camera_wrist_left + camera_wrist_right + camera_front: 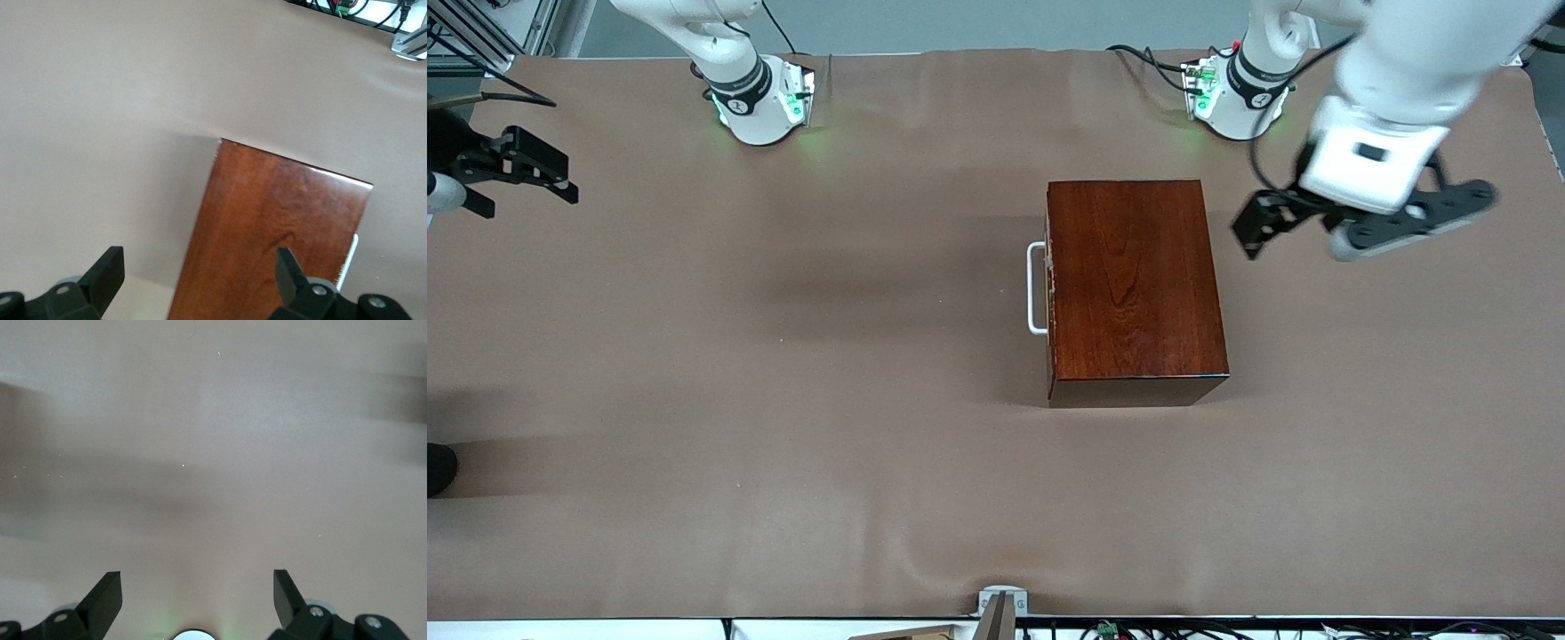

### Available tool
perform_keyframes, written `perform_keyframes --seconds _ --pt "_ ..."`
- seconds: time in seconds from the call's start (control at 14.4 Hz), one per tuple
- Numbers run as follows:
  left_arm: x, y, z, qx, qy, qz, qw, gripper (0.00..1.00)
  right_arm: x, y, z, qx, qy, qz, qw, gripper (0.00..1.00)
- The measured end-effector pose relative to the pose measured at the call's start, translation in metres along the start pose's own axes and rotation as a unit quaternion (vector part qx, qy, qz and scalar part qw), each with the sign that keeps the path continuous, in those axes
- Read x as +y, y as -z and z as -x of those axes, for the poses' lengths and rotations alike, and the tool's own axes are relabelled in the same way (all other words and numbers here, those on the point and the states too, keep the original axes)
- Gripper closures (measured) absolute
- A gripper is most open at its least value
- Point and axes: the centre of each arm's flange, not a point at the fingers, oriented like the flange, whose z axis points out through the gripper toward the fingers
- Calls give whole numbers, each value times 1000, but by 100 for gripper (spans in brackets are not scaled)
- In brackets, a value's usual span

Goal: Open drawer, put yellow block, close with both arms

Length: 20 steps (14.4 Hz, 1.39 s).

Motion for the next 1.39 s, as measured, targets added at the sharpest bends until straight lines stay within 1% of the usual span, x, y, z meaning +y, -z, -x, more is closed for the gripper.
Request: perform_keyframes --seconds 0.21,0.35,0.49,0.63,0.9,1.18,1.39 --pt "-38 1 -19 -13 -28 5 999 0 0 0 0 0 0 0 1000 0" --pt "-63 6 -26 -19 -57 8 998 0 0 0 0 -1 0 0 1000 0" --pt "-86 10 -28 -22 -73 9 997 0 1 -1 1 -3 -1 0 1000 0" --pt "-102 13 -22 -25 -81 7 996 0 1 -1 1 -4 -1 -1 1000 0" --pt "-112 13 2 -30 -103 2 994 0 1 -1 1 -4 -1 -1 1000 0" --pt "-128 4 22 -27 -117 7 993 0 1 -1 1 -4 -1 -1 1000 0" --pt "-131 10 30 -22 -120 7 993 0 1 -1 1 -4 -1 -1 1000 0"
